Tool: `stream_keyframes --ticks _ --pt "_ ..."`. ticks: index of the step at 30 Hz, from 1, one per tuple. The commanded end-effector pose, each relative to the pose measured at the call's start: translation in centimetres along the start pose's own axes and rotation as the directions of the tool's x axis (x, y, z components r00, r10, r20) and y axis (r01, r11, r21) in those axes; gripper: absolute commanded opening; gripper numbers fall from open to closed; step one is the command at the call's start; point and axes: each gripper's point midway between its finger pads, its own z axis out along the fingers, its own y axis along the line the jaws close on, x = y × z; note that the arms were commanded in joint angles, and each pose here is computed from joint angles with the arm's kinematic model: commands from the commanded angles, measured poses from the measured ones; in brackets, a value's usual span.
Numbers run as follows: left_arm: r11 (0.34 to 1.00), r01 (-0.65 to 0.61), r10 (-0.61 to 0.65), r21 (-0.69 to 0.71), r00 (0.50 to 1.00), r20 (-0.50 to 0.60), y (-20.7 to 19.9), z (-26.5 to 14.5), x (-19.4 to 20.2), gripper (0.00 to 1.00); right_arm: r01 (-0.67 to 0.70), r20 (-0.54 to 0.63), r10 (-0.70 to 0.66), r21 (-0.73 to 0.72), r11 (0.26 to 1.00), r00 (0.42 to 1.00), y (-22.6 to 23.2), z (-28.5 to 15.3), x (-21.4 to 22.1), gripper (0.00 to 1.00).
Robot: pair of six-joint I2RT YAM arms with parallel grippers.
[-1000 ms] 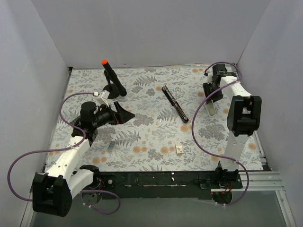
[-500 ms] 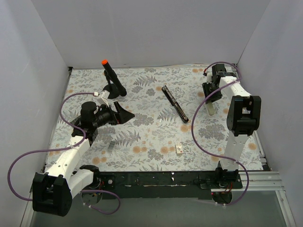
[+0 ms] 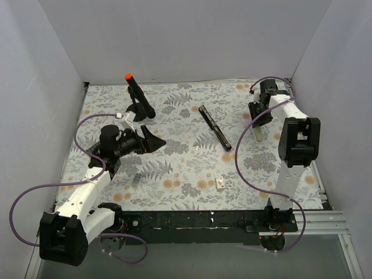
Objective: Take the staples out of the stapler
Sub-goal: Pick up the stapler from the center of the board, then unload the staple at the center of the board.
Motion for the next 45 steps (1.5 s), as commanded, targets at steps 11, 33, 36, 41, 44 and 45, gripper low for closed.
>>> stream_keyframes --ticks 11,33,36,41,44,45 --pt "0.999 -0.038 0.038 0.007 0.999 0.027 -0.8 -0.3 -0.4 0.89 -0.002 0.038 0.004 -0.044 0.999 0.999 0.8 -1.3 -1.0 0.11" --pt "0.967 0.255 -0.257 -0.03 0.957 -0.134 -2.5 2.6 -3.0 0.74 0.424 0.563 -0.284 -0.133 0.896 0.776 23.9 -22.4 -5.3 0.01" --pt "0.962 0.271 -0.272 -0.027 0.953 -0.137 -2.3 2.9 -2.9 0.74 0.501 0.667 -0.239 -0.232 0.834 0.706 26.9 -24.7 -4.3 0.01" --pt "0.953 0.291 -0.275 0.079 0.947 -0.165 -4.1 3.0 -3.2 0.78 0.629 0.819 -0.105 -0.344 0.697 0.564 31.5 -28.1 -2.8 0.01" --pt "0.948 0.283 -0.261 0.148 0.954 -0.149 -5.4 2.7 -3.9 0.81 0.696 0.882 -0.074 -0.313 0.646 0.465 33.3 -29.6 -1.1 0.01" --pt "0.945 0.289 -0.267 0.156 0.953 -0.146 -5.6 2.6 -3.9 0.81 0.702 0.902 -0.051 -0.298 0.646 0.429 33.4 -30.3 -1.1 0.01"
